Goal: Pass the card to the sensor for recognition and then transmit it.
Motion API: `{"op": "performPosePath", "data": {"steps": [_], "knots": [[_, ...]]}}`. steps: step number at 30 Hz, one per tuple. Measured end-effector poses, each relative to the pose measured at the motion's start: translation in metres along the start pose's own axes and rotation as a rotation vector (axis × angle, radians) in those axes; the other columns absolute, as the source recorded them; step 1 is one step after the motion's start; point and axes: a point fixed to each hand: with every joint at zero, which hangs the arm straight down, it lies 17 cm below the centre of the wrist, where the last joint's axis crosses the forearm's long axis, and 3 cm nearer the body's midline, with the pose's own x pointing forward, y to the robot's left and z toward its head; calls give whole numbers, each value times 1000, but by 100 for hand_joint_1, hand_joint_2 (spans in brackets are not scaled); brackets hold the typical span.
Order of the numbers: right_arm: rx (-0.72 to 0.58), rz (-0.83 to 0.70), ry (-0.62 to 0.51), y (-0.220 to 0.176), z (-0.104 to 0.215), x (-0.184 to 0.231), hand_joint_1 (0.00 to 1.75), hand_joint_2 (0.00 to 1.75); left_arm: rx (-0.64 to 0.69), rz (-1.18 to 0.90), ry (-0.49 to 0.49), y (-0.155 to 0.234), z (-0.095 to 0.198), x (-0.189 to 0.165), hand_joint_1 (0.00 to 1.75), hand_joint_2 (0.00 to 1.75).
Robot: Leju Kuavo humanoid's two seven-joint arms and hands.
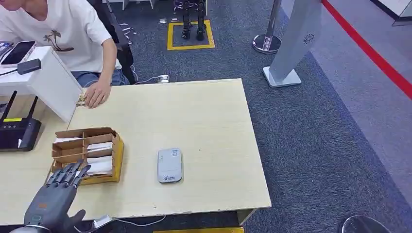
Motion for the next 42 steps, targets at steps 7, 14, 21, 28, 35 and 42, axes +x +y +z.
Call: {"op": "performPosePath", "data": {"steps": [7,14,21,28,35,42], "knots": [[-4,18,-8,-1,0,3,0,0,32,33,-3,6,-29,12,0,175],[-7,30,-13,-3,0,5,0,0,33,77,-7,6,-50,22,0,175],[-9,38,-14,-4,0,5,0,0,24,99,-7,2,-58,27,0,175],[-12,44,-14,-5,0,4,0,0,13,113,-8,-2,-64,32,0,175],[-14,44,-12,-7,0,3,0,0,-11,99,5,-9,-64,29,0,175],[-14,43,-8,-7,0,2,0,0,-28,87,12,-14,-61,25,0,175]]}}
